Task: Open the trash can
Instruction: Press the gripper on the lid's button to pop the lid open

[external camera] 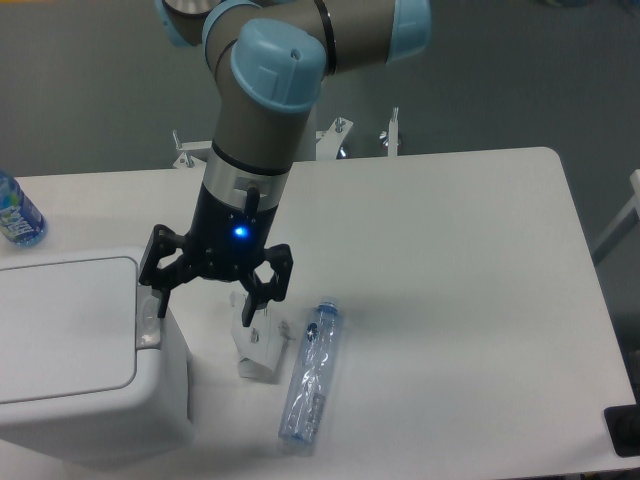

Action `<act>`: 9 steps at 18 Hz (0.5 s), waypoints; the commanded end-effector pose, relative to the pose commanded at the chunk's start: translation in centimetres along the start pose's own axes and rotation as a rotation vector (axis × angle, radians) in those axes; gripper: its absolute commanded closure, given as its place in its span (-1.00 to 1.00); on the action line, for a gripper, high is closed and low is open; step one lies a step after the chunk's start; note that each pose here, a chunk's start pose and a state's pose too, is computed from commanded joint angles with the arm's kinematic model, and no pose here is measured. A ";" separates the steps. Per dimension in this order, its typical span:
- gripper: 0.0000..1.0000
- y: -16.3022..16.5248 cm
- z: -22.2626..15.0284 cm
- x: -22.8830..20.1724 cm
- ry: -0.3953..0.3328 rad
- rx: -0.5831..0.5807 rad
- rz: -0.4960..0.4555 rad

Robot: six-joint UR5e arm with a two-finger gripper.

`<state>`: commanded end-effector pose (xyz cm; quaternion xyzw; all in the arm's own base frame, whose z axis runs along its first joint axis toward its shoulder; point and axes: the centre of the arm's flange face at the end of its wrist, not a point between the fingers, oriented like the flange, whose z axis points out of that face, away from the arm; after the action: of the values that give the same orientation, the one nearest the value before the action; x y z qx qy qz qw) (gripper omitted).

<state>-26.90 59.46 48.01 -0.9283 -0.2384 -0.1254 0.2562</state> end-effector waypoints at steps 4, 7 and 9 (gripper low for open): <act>-1.00 0.1 0.8 0.5 0.004 -0.009 0.008; -1.00 0.1 1.0 0.5 0.005 -0.011 0.009; -1.00 0.1 1.1 0.4 0.003 -0.012 0.008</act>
<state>-26.39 60.17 47.21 -0.9306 -0.2334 -0.1273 0.2516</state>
